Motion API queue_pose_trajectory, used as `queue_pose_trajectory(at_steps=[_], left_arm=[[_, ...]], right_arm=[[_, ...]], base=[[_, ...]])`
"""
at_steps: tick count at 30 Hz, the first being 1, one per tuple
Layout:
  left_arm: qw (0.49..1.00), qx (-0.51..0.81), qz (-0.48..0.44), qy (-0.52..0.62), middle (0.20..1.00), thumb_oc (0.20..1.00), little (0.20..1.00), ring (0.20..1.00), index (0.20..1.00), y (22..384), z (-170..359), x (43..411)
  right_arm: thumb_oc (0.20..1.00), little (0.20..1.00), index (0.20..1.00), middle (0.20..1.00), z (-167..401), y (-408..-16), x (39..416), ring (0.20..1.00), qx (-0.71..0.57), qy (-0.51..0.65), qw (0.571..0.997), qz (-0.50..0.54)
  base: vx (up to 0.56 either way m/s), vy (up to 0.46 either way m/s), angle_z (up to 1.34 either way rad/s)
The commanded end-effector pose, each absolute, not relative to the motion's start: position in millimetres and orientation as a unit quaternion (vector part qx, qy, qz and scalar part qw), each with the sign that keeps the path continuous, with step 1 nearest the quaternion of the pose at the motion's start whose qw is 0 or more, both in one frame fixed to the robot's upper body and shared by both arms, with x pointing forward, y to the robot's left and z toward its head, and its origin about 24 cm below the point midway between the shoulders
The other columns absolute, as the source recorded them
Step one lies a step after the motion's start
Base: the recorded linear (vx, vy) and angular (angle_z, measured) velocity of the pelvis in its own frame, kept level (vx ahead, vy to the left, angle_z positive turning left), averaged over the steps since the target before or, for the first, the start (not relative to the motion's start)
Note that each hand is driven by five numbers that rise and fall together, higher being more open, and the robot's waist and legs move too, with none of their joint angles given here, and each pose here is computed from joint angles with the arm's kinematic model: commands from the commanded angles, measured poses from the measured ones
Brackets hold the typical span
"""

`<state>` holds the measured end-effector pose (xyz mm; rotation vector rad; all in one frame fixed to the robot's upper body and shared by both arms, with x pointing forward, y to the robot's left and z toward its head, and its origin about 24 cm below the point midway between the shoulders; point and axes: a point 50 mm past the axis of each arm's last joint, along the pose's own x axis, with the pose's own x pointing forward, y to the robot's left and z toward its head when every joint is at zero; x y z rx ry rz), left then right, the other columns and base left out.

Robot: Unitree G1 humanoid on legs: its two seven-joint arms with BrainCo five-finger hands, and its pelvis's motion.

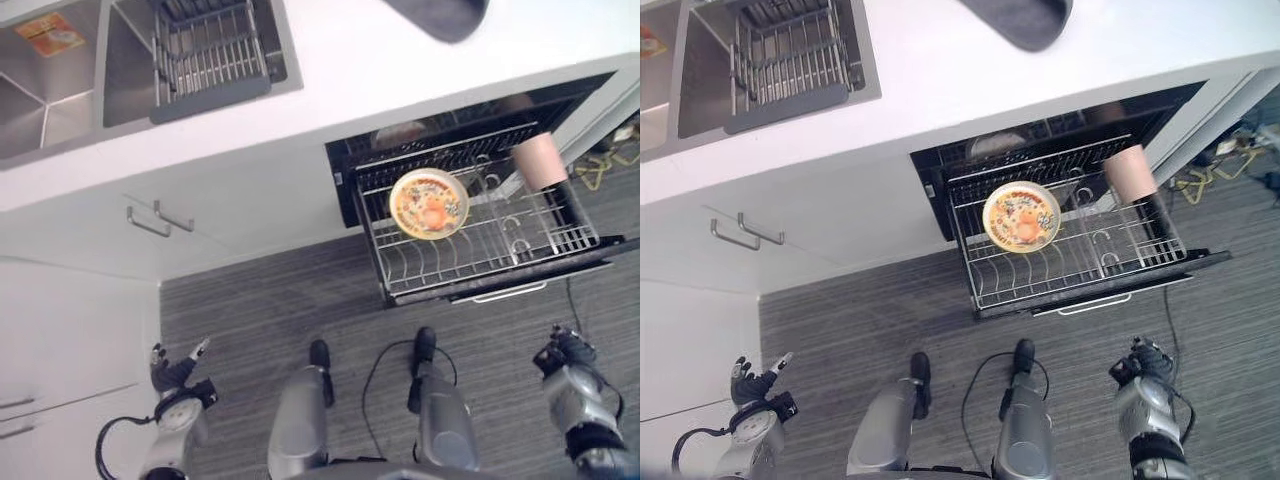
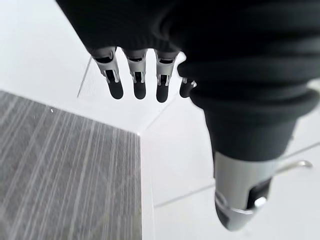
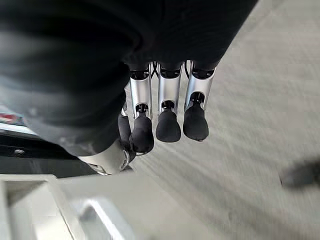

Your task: Place the dishes in the dishwasher.

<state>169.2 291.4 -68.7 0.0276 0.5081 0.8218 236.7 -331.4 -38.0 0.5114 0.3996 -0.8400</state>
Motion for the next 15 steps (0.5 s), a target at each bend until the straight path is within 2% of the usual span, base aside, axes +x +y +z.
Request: queue_pose_trajectory(at_steps=[1,6,15], left_arm=[[0.888,0.028,0.407,0.212,1.000,1.000,1.000,1.000,1.000,303.2,-58.2,173.4],[0.895,0.025,0.401,0.192,1.000,1.000,1.000,1.000,1.000,301.8,-48.8,183.9],[0.895,0.024,0.398,0.198,1.000,1.000,1.000,1.000,1.000,302.7,-46.3,182.2]], right_arm=[[0.200,0.200,0.200,0.200,-23.0,-347.5,237.3,0.200,0.278,0.153,0.871,-0.376],[0.200,0.200,0.200,0.200,3.2,-348.8,265.6,0.200,0.276,0.121,0.889,-0.344],[0.200,0.200,0.200,0.200,69.4,-378.7,292.7,0.200,0.209,0.067,0.924,-0.313]], base=[[-0.03,0.034,0.03],[-0.04,-0.006,0.10],[-0.04,0.006,0.04]])
